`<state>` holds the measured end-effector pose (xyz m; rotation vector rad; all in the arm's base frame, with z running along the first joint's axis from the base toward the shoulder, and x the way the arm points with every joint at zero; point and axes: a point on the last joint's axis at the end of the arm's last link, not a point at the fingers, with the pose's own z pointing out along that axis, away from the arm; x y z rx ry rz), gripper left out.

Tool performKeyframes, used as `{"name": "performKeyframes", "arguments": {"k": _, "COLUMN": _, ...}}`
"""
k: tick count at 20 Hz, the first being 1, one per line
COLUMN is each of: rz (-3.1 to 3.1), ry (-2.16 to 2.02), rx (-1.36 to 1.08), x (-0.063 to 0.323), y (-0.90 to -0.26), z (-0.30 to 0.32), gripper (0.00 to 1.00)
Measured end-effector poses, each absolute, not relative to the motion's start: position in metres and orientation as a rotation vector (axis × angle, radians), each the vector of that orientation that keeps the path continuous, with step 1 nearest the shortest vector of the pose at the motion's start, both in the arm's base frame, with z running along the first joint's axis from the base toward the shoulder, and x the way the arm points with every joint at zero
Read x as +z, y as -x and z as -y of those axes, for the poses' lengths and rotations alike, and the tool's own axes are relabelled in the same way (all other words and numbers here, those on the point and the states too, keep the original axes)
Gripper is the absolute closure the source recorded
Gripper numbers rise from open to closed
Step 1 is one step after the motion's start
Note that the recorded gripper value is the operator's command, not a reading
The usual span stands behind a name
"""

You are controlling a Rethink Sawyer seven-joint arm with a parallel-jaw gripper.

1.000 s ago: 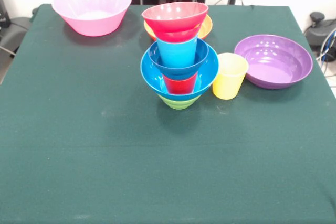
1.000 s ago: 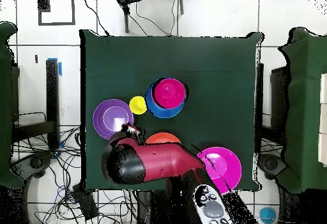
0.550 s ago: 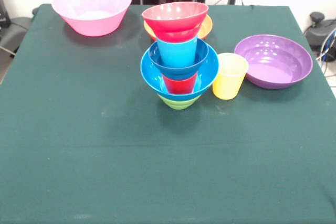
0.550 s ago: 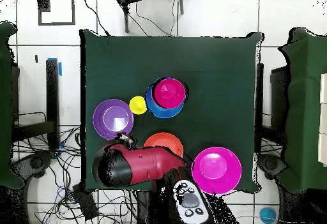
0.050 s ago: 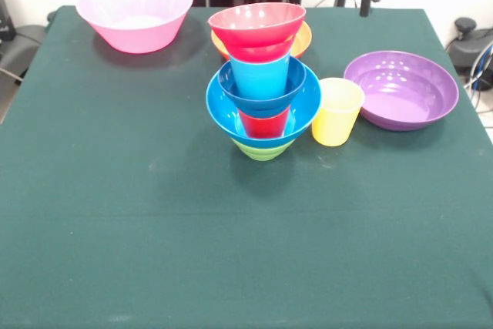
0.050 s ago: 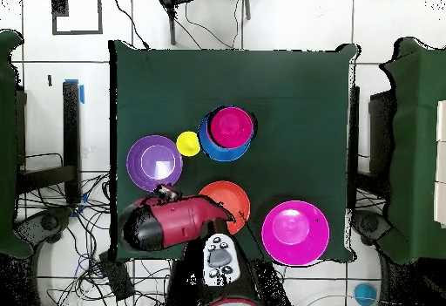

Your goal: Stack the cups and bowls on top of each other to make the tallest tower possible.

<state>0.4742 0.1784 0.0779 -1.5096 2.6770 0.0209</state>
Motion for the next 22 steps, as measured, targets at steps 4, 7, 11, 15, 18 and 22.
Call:
{"name": "performKeyframes", "arguments": {"k": 4, "rz": -2.670, "ry": 1.561, "rx": -0.033, "x": 0.072, "y": -0.472, "z": -0.195, "gripper": 0.00}}
{"name": "performKeyframes", "arguments": {"k": 7, "rz": -2.668, "ry": 1.580, "rx": -0.062, "x": 0.065, "y": -0.468, "z": -0.210, "gripper": 0.00}}
{"name": "performKeyframes", "arguments": {"k": 11, "rz": -2.682, "ry": 1.597, "rx": -0.097, "x": 0.054, "y": -0.455, "z": -0.228, "gripper": 0.00}}
{"name": "performKeyframes", "arguments": {"k": 15, "rz": -2.706, "ry": 1.620, "rx": -0.148, "x": 0.037, "y": -0.436, "z": -0.244, "gripper": 0.00}}
{"name": "performKeyframes", "arguments": {"k": 18, "rz": -2.725, "ry": 1.634, "rx": -0.173, "x": 0.027, "y": -0.422, "z": -0.251, "gripper": 0.00}}
{"name": "performKeyframes", "arguments": {"k": 22, "rz": -2.774, "ry": 1.650, "rx": -0.226, "x": 0.004, "y": -0.394, "z": -0.258, "gripper": 0.00}}
